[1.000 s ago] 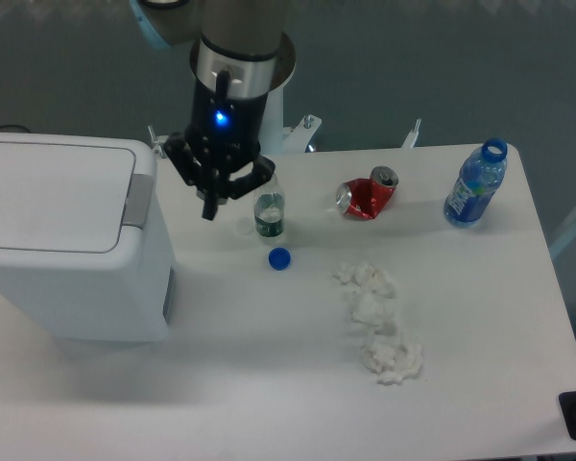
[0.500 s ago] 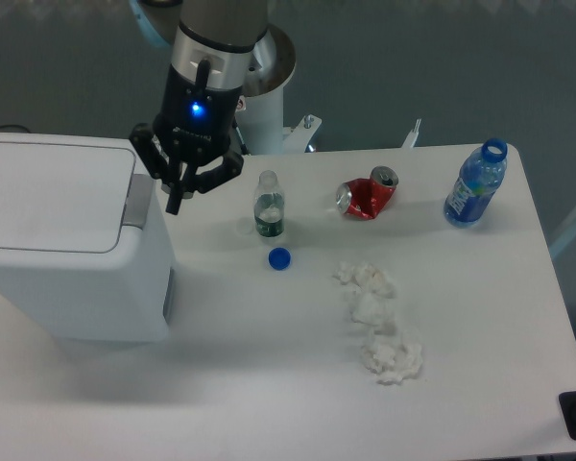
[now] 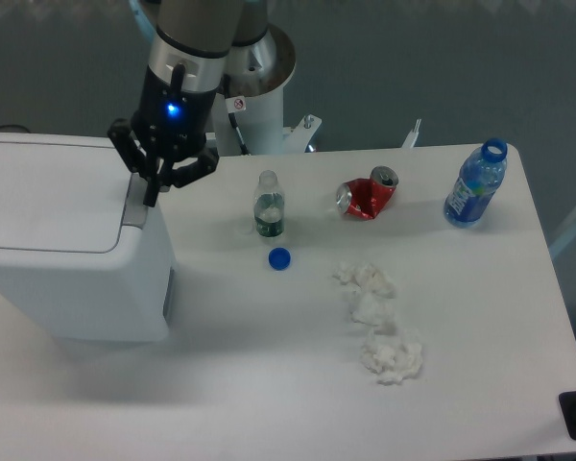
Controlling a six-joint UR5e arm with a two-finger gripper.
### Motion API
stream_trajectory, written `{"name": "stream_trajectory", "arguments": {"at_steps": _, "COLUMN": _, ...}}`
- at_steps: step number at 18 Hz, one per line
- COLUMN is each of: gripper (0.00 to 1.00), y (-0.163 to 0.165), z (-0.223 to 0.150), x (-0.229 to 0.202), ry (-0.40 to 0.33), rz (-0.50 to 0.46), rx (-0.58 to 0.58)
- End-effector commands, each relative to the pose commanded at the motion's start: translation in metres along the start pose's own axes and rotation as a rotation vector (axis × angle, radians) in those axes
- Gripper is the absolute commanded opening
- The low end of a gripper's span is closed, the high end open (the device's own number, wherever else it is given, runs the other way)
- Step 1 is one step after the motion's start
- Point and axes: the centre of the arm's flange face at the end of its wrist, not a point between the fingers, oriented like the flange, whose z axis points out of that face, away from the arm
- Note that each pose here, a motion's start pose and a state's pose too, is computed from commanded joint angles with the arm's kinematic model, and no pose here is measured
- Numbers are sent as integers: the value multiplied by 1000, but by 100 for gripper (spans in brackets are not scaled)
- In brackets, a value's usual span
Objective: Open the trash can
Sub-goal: 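Move the gripper over the bin lid's hinged edge and lower it, then press the gripper down on the bin lid's edge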
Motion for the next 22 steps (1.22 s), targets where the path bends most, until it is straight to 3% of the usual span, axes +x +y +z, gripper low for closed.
{"name": "stream_trajectory", "arguments": {"at_steps": 22, "gripper": 1, "y": -8, "z": 8, "x": -3, "ry": 7, "rz": -12, "rx": 0}}
